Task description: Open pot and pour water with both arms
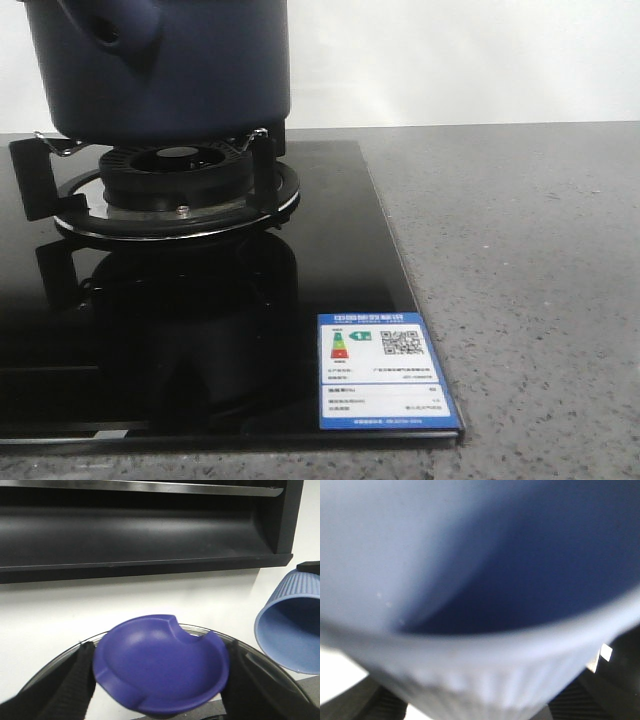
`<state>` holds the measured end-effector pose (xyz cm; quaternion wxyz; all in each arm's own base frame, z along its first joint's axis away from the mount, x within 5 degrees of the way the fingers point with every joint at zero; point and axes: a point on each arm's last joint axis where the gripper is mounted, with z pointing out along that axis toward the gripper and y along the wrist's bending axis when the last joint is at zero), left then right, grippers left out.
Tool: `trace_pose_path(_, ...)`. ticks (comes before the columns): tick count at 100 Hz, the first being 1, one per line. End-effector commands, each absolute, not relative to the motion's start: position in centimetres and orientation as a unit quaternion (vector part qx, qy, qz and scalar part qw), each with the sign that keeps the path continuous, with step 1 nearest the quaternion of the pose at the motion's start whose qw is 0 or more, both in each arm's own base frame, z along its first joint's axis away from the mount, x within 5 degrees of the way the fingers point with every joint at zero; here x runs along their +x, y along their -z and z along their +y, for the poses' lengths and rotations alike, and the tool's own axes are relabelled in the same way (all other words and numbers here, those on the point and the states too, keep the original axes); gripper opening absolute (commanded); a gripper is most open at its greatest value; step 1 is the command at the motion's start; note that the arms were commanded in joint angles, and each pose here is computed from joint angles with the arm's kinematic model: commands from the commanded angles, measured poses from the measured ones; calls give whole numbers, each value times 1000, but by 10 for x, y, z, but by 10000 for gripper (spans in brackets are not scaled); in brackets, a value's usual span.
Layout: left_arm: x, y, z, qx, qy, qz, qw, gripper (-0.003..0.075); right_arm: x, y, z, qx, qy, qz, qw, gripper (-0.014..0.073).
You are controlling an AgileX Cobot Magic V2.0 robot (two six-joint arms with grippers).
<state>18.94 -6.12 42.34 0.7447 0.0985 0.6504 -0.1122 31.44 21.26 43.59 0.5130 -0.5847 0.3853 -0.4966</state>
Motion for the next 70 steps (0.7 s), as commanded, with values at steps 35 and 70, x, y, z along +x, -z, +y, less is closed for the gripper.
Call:
trace_pose_path(35,180,-448,-54,75,109,593,794,328,302,-466,185,-458,435,509,585,327)
trace_pose_path(70,180,-448,-54,75,109,594,794,328,281,-488,145,-314,214,635,673,327)
